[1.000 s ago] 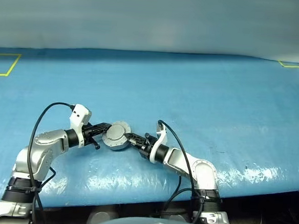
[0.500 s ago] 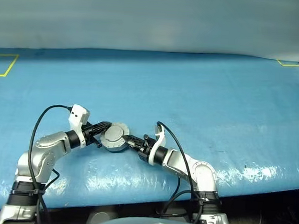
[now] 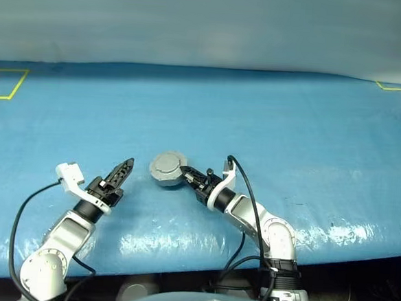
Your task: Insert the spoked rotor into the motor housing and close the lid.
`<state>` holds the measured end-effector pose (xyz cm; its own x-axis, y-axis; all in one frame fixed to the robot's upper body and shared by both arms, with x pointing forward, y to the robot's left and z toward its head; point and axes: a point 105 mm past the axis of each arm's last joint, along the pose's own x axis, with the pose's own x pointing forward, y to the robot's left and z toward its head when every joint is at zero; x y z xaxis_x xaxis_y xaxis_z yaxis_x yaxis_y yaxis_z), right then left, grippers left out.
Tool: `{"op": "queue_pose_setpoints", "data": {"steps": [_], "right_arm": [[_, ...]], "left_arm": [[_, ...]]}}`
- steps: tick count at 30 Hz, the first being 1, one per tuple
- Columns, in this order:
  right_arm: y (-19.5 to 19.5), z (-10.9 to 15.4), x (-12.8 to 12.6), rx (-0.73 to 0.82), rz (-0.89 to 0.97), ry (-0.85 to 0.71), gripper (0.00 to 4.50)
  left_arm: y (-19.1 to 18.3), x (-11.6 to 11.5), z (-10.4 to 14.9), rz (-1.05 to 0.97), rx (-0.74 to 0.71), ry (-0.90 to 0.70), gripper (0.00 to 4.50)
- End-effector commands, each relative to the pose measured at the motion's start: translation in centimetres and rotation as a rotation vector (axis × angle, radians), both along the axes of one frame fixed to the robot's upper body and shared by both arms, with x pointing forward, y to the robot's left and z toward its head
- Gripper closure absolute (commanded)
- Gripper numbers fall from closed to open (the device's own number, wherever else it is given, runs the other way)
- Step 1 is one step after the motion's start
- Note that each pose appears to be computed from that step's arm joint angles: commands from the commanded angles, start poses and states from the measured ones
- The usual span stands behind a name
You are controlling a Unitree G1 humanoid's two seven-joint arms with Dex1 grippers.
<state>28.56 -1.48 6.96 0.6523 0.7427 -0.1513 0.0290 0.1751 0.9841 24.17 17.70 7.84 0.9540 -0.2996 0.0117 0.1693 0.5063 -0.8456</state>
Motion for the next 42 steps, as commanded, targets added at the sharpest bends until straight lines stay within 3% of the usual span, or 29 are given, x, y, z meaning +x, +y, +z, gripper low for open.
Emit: {"op": "queue_pose_setpoints", "data": {"steps": [1,7,16,36,39,42], "right_arm": [[1.7,5.4,0.8,0.169,0.013,-0.137,3.35],[2.0,6.7,1.2,0.190,0.021,-0.172,3.35],[3.4,7.7,-0.1,0.207,0.102,-0.198,3.35],[4.7,6.8,-3.2,0.178,0.233,-0.176,3.35],[4.6,6.6,-3.1,0.170,0.224,-0.171,3.35],[4.5,6.6,-2.9,0.169,0.216,-0.172,3.35]], "left_arm": [[-1.5,-0.3,0.9,0.039,-0.190,0.006,1.87],[-3.1,-0.3,0.0,0.066,-0.392,0.067,0.00],[-5.1,-0.4,1.5,-0.042,-0.582,-0.018,0.00],[-4.8,0.8,0.7,-0.048,-0.694,-0.065,0.00],[-4.7,0.9,0.7,-0.029,-0.716,-0.053,0.62],[-4.8,1.0,0.8,-0.025,-0.724,-0.051,1.61]]}}
